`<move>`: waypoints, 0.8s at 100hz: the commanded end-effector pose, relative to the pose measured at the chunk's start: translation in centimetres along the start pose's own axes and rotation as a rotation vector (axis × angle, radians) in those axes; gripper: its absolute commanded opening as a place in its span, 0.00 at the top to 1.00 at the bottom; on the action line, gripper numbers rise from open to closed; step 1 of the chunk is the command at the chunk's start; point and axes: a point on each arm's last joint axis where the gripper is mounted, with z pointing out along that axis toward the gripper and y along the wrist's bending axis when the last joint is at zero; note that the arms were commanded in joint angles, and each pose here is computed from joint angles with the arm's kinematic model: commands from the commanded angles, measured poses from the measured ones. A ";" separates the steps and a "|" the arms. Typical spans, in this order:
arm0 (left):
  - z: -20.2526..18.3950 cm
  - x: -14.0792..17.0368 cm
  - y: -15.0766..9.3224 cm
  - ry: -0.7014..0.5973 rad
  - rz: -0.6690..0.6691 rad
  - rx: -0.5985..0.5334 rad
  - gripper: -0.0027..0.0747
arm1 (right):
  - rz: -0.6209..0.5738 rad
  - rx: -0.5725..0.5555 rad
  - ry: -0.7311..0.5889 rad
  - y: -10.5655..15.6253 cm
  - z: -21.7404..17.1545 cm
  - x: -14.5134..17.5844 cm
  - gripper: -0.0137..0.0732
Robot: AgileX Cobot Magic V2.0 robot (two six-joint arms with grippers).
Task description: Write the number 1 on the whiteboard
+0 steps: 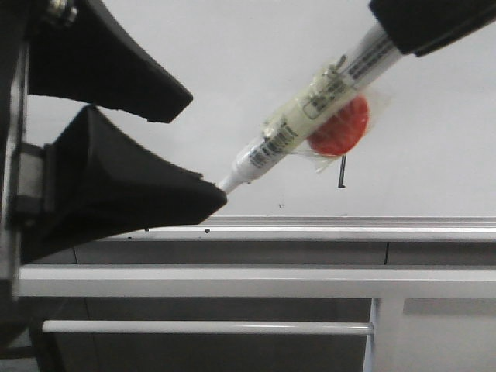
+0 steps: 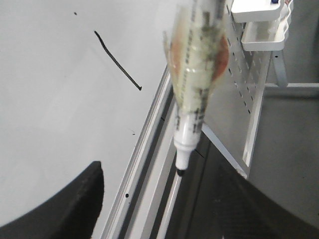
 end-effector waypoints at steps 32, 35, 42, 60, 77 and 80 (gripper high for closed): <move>-0.5 -1.3 0.6 -0.049 -0.022 -0.023 0.45 | 0.029 -0.010 -0.155 0.2 -0.4 -2.7 0.89; -0.5 -1.3 0.6 -0.049 -0.022 -0.023 0.45 | 0.029 -0.009 -0.159 0.2 -0.4 -2.7 0.89; -0.5 -1.3 0.6 -0.049 -0.022 -0.023 0.45 | 0.033 -0.011 -0.166 0.2 -0.4 -2.8 0.89; -0.5 -1.3 0.7 -0.052 -0.013 -0.026 0.45 | 0.022 -0.040 -0.174 0.8 -0.3 -2.9 0.89; -0.5 -1.3 0.7 -0.052 -0.027 -0.025 0.46 | 0.012 -0.054 -0.178 1.1 -0.1 -3.0 0.89; -0.5 -1.3 0.7 -0.052 -0.033 -0.025 0.46 | 0.012 -0.054 -0.178 1.1 -0.1 -3.0 0.89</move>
